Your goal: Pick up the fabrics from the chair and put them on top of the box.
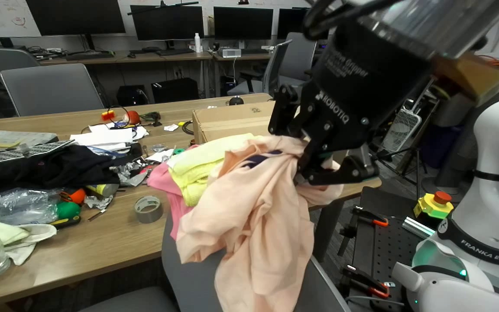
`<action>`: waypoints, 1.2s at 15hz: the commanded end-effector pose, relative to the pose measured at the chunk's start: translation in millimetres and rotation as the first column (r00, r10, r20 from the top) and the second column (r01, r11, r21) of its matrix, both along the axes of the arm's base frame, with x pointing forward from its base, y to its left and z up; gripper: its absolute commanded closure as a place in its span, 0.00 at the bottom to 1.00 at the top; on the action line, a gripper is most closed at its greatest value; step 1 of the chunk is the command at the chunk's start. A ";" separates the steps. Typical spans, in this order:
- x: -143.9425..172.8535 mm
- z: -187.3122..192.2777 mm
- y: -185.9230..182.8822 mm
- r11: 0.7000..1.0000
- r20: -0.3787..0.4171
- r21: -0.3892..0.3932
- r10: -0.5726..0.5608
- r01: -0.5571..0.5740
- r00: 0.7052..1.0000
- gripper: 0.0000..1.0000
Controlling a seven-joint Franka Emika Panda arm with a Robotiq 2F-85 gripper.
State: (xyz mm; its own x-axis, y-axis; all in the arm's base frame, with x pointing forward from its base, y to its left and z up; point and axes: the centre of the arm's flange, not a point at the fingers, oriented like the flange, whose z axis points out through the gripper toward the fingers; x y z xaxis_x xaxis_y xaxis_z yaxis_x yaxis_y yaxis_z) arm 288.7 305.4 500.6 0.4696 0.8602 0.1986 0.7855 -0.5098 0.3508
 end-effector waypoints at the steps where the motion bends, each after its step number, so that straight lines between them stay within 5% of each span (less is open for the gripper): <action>1: -17.6 44.6 -7.6 0.999 0.100 0.041 0.018 -0.022 0.995 0.96; 5: -21.8 83.4 -13.4 0.997 0.153 0.070 0.004 -0.015 0.988 0.96; 11: -1.0 117.2 -36.4 0.997 0.198 0.002 -0.081 0.082 0.977 0.96; 18: 50.9 156.7 -143.5 0.938 0.227 -0.030 -0.330 0.345 0.916 0.96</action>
